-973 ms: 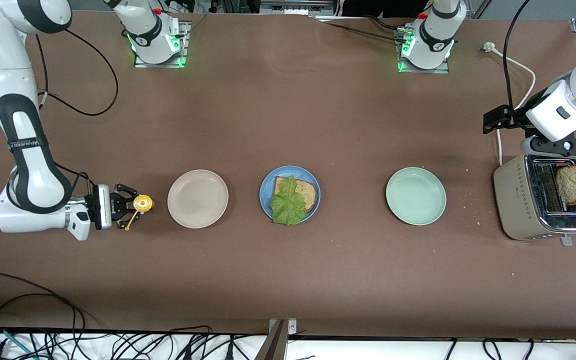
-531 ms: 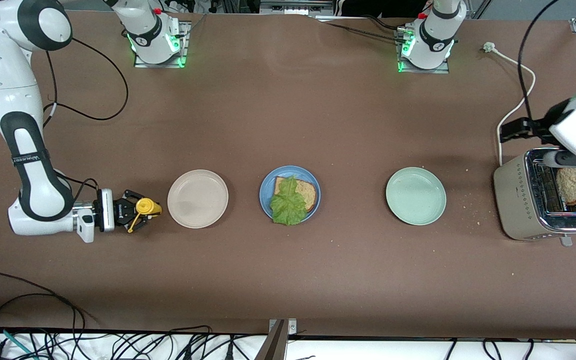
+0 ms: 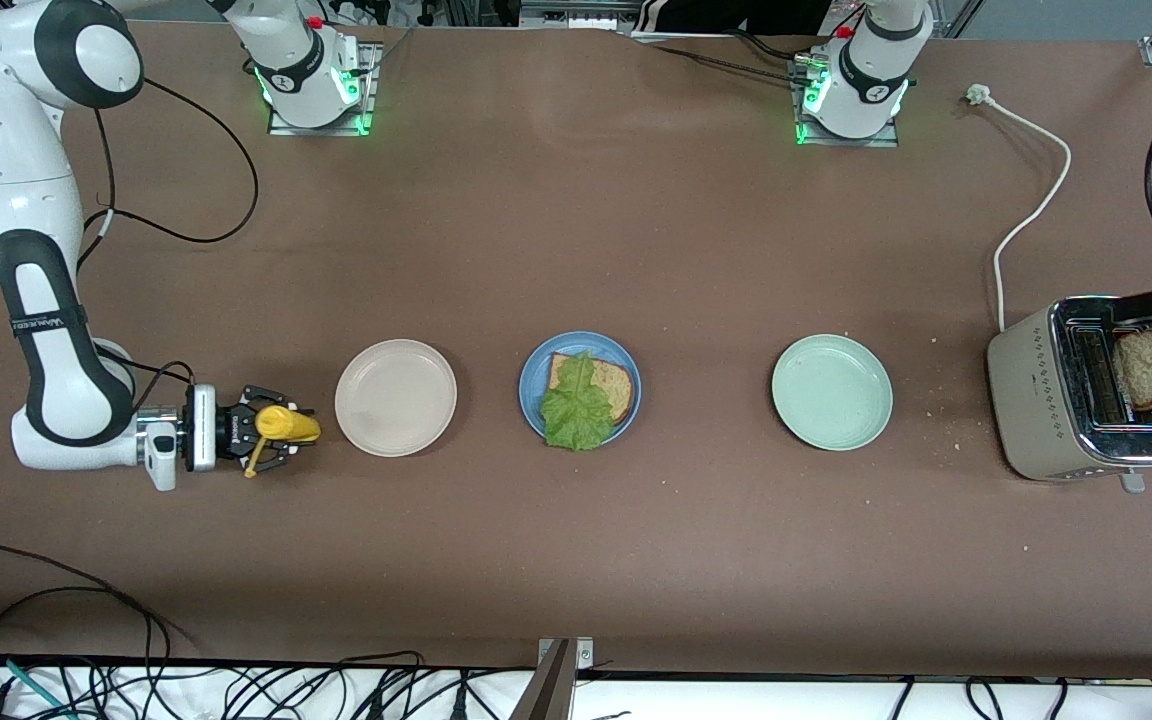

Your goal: Make sandwich in blue plate with both arms

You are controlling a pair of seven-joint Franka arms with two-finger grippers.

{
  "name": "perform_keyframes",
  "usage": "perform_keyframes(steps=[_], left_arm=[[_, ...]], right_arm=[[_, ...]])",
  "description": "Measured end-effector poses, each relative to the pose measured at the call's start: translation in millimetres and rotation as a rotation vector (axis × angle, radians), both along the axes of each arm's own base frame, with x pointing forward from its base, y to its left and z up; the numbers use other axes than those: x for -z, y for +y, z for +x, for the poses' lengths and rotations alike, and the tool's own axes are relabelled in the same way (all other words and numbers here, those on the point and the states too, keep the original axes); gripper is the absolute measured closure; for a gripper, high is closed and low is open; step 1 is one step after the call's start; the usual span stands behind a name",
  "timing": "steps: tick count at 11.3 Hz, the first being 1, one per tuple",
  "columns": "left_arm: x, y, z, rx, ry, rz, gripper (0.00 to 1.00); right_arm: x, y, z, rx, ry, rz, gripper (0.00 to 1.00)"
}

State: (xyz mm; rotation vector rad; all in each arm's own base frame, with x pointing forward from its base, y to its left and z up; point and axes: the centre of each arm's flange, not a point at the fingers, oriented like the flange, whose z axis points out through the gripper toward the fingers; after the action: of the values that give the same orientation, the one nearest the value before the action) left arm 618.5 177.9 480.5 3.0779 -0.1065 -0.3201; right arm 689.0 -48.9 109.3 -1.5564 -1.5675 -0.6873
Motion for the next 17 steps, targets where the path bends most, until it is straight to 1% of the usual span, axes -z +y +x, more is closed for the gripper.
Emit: perform_keyframes(steps=[3, 4, 6, 7, 10, 12, 13, 14, 16, 17], left_arm=[[54.2, 40.2, 20.9, 0.015, -0.056, -0.008, 0.00], [64.5, 48.0, 22.3, 0.022, -0.054, -0.002, 0.00], [65.1, 63.7, 19.9, 0.031, -0.049, 0.032, 0.00], [61.6, 73.8, 17.2, 0.025, -0.054, 0.040, 0.00], [75.2, 108.5, 4.3, -0.011, -0.035, 0.030, 0.00], [96.7, 112.8, 4.6, -0.016, -0.010, 0.014, 0.03], [105.4, 111.1, 6.1, -0.012, 0.000, 0.006, 0.16], [109.0, 109.4, 6.8, -0.010, 0.006, 0.002, 0.32], [109.4, 106.2, 7.8, -0.005, 0.010, -0.001, 0.59], [109.4, 106.2, 7.5, -0.005, 0.011, -0.002, 0.70]], right_arm=[[0.9, -3.3, -0.2, 0.008, 0.000, 0.006, 0.06], [0.2, -3.4, 0.2, 0.008, -0.001, 0.007, 0.00], [-0.5, -8.6, -0.2, 0.006, 0.003, 0.005, 0.00], [-0.8, -17.6, -1.3, 0.003, 0.006, -0.009, 0.00], [-16.0, -51.2, -2.1, -0.038, -0.005, -0.107, 0.00], [-34.6, -69.9, -2.0, -0.048, -0.016, -0.156, 0.00], [-48.3, -75.4, -0.6, -0.061, -0.029, -0.184, 0.00], [-62.2, -77.0, 0.5, -0.074, -0.033, -0.203, 0.00], [-87.2, -85.0, 1.9, -0.058, -0.009, -0.272, 0.00], [-99.4, -90.6, 2.4, -0.039, 0.006, -0.308, 0.00]])
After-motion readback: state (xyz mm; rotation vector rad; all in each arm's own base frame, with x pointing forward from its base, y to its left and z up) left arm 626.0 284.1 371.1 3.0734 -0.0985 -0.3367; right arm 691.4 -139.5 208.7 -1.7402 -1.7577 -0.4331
